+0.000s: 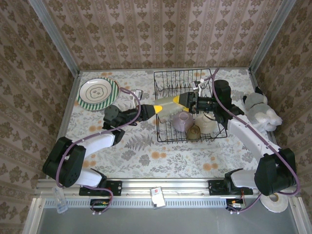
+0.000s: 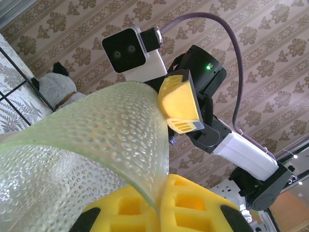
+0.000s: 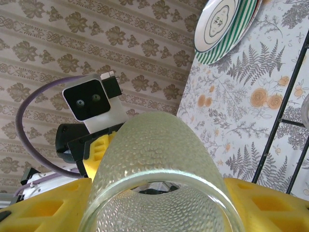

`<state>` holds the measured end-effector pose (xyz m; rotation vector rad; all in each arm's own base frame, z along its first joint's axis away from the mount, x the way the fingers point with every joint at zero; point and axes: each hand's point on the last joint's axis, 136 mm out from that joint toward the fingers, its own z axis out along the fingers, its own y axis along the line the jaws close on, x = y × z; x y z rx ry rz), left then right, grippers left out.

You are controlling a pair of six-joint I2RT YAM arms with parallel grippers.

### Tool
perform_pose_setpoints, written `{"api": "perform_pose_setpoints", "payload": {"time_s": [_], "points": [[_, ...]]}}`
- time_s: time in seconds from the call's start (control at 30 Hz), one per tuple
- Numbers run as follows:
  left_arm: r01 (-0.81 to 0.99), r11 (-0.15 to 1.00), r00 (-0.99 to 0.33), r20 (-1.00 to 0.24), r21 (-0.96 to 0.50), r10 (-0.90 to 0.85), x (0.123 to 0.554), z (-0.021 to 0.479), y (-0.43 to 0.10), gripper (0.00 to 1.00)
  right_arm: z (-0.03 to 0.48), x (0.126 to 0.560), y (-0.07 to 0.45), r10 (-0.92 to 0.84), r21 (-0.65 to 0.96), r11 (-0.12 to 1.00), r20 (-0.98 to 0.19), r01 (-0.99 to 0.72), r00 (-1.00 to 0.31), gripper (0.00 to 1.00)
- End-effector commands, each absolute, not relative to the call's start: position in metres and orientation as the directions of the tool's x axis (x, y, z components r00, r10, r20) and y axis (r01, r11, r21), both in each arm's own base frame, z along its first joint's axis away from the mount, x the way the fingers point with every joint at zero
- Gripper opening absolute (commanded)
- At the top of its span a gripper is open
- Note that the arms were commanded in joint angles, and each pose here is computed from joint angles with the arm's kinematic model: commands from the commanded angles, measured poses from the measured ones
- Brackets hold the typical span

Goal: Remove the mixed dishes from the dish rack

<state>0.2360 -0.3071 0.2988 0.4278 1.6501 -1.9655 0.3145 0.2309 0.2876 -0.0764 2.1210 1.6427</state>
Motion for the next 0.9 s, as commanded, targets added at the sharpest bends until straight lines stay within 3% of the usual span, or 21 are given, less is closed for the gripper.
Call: {"api": "perform_pose_setpoints", "payload": {"time_s": [0.0, 0.17, 0.37, 0.53, 0.73, 0.87], "points": [[0.643, -0.138, -0.759, -0.601, -0.754, -0.249, 0.236, 0.322, -0.307, 0.00, 0.285, 0.312, 0.234, 0.216, 0.900, 0.286, -0.395, -0.329, -0.893, 0.48], [0.641, -0.129, -0.759, -0.598, -0.757, -0.258, 0.239, 0.321, -0.306, 0.00, 0.289, 0.309, 0.233, 0.211, 0.892, 0.282, -0.416, -0.352, -0.885, 0.67], [0.628, -0.105, -0.762, -0.583, -0.771, -0.282, 0.246, 0.315, -0.301, 0.00, 0.295, 0.304, 0.233, 0.203, 0.880, 0.278, -0.446, -0.385, -0.872, 1.00], [0.621, -0.083, -0.763, -0.576, -0.780, -0.294, 0.252, 0.312, -0.296, 0.00, 0.296, 0.302, 0.231, 0.203, 0.867, 0.302, -0.465, -0.397, -0.862, 1.00], [0.628, -0.014, -0.740, -0.591, -0.778, -0.321, 0.259, 0.313, -0.281, 0.00, 0.279, 0.309, 0.217, 0.230, 0.803, 0.472, -0.511, -0.363, -0.828, 1.00], [0.637, 0.095, -0.709, -0.629, -0.765, -0.319, 0.260, 0.311, -0.267, 0.00, 0.273, 0.309, 0.210, 0.225, 0.743, 0.563, -0.559, -0.362, -0.798, 1.00]]}}
